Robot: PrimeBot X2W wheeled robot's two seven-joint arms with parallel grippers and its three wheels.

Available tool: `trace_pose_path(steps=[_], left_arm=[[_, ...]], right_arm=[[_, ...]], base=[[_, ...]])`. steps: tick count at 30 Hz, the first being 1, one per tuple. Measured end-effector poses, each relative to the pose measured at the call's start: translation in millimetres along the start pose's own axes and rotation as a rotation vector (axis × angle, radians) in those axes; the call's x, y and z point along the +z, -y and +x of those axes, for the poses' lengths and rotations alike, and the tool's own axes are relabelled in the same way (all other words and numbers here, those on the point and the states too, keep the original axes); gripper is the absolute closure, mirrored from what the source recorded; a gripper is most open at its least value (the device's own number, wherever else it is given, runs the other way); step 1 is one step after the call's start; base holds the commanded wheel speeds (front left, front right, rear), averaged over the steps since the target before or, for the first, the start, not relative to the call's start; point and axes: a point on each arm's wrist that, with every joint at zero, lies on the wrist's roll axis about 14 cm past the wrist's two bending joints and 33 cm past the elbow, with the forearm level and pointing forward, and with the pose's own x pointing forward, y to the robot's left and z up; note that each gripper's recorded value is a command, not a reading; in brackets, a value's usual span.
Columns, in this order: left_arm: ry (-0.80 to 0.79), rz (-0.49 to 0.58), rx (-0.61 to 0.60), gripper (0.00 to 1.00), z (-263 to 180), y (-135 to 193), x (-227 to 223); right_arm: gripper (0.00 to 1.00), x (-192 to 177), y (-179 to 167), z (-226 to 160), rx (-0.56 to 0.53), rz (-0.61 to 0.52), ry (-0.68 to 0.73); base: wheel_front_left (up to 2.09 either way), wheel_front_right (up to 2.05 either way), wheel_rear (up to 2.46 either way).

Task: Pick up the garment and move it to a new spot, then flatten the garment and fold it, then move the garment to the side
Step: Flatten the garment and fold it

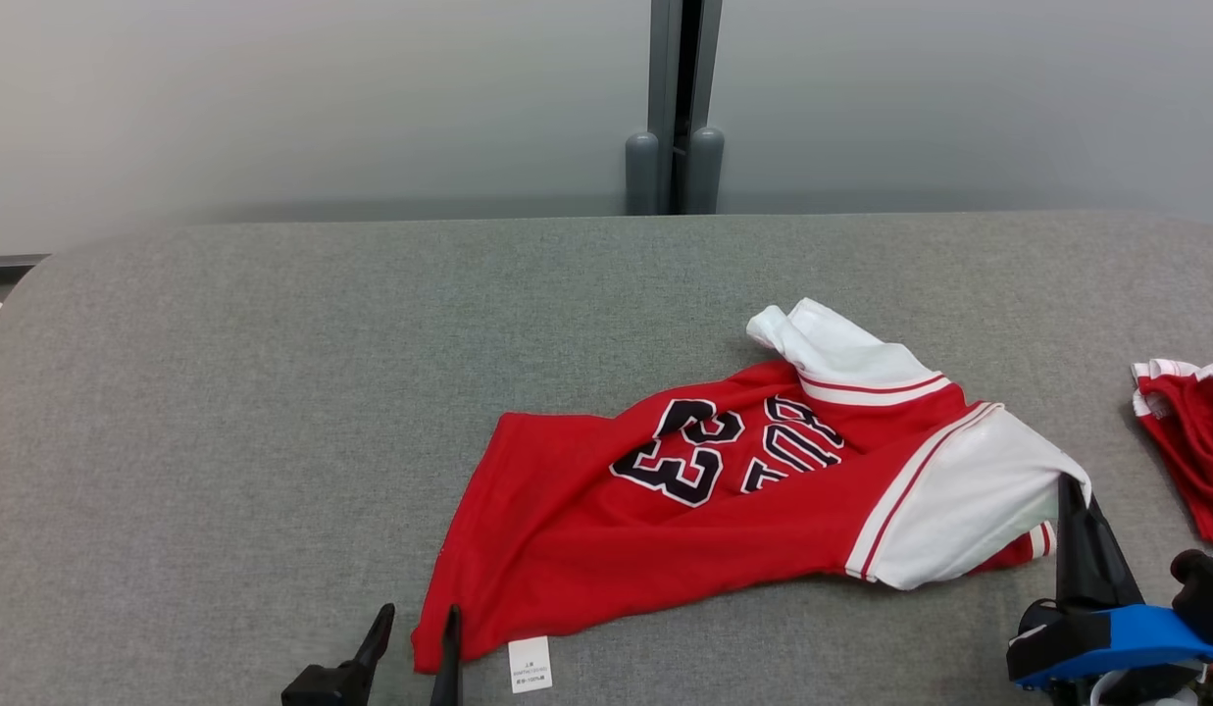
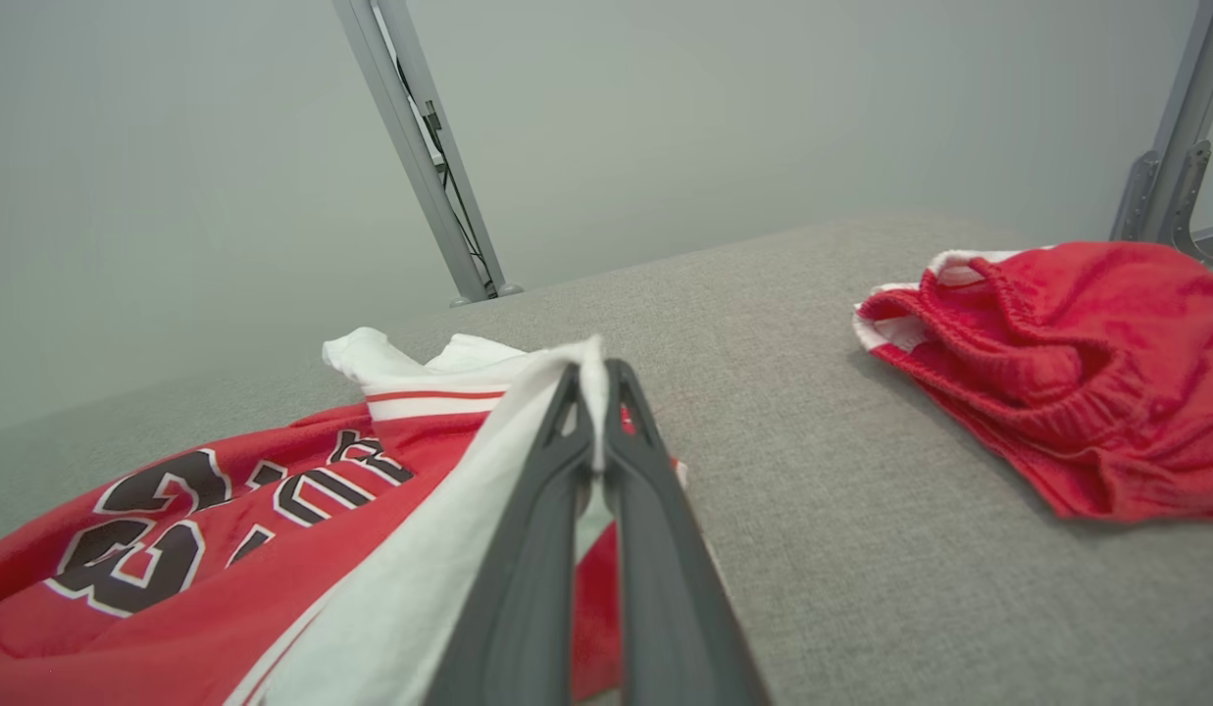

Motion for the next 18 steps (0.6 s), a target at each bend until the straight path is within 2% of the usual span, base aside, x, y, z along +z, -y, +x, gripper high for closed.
trace_pose_path(steps=[6, 16, 17, 18], left_arm=[[-0.041, -0.034, -0.048, 0.00, -10, 15, -16], [-0.069, -0.053, -0.037, 0.00, -10, 11, -24], [-0.070, -0.059, -0.039, 0.07, -10, 12, -24], [-0.076, -0.058, -0.041, 0.52, -9, 12, -26]], right_arm=[[1.00, -4, -3, 1, 0.007, 0.006, -0.012], [1.00, -5, -5, 5, 0.012, 0.006, -0.013], [1.00, -4, -5, 5, 0.012, 0.005, -0.013], [1.00, -4, -5, 5, 0.011, 0.005, -0.011]], base=[[0.00, 0.00, 0.00], [0.00, 0.00, 0.00], [0.00, 0.00, 0.00], [0.00, 0.00, 0.00]])
